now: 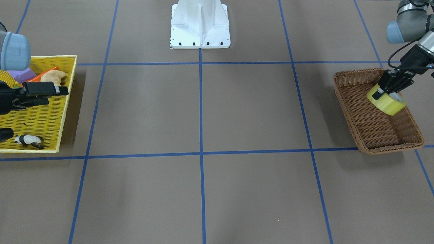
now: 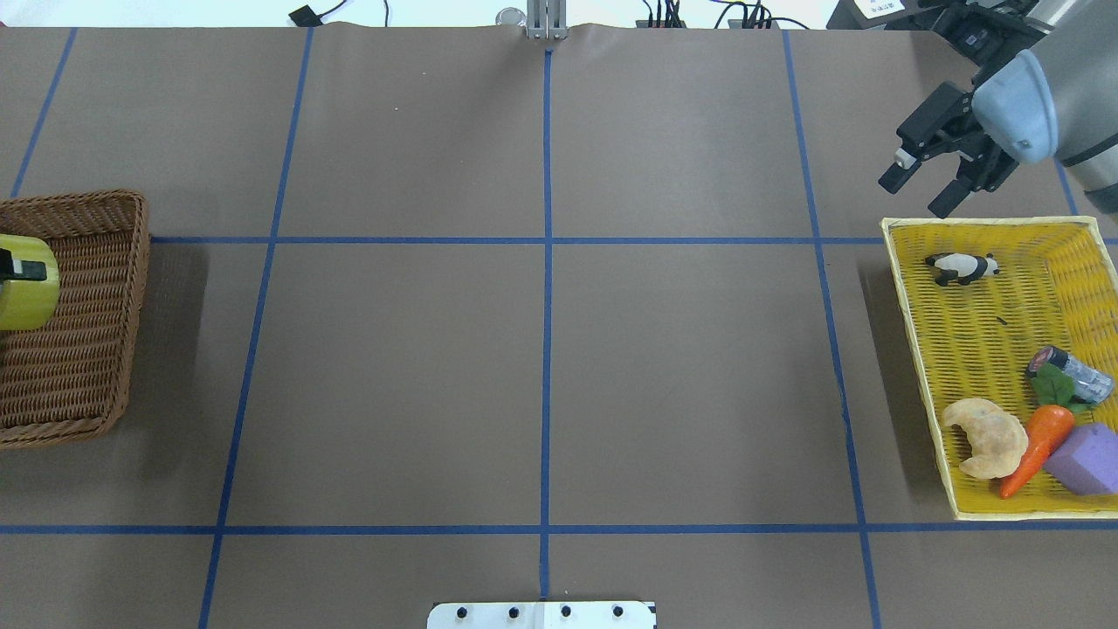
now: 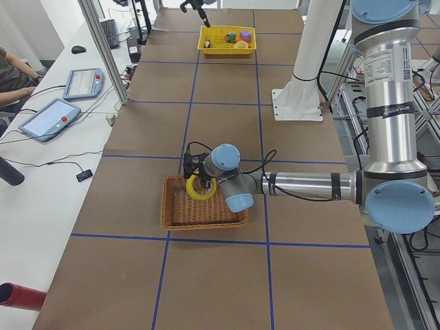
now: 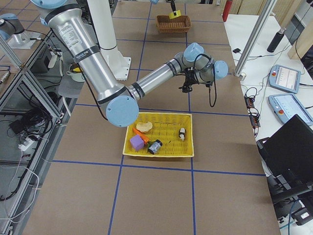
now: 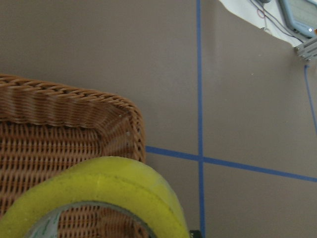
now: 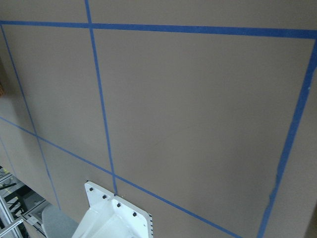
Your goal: Move tape to another basket
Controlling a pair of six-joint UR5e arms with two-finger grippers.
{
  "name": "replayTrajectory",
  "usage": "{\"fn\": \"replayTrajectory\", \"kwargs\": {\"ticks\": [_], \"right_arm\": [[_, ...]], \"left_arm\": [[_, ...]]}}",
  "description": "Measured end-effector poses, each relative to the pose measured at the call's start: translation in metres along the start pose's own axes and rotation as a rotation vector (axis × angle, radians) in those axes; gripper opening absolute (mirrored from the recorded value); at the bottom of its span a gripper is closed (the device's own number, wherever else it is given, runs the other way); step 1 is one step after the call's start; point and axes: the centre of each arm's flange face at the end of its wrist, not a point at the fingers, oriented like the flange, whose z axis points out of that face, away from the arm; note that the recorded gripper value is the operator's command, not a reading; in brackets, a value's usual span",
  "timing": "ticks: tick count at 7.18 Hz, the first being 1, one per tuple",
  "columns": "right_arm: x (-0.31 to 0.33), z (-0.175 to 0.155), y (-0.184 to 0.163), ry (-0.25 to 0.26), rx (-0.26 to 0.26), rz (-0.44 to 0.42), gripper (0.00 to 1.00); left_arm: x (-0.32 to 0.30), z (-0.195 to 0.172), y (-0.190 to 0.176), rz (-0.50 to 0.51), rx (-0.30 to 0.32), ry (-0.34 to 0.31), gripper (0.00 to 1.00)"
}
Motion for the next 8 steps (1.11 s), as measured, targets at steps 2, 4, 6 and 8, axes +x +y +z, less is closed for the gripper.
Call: {"fn": "replayTrajectory", "kwargs": {"ticks": [2,4,6,8], "right_arm": [[0.017,-0.007,-0.003,0.15,0.016,0.012,0.99],[0.039,-0.006,-0.003,0.264,0.038,0.028,0.99],[0.049,-0.008,-0.003,0.341,0.04,0.041,0.99],[0.053,-0.007,-0.003,0.355,0.04,0.047,0.99]], "left_arm": [[-0.002,0.004,-0.001,0.01,-0.01,-0.028,0.0],[-0.003,0.013,0.0,-0.008,-0.027,-0.074,0.0],[0.014,0.027,0.004,-0.064,-0.085,-0.174,0.0],[0.028,0.049,0.015,-0.069,-0.13,-0.29,0.0]]}}
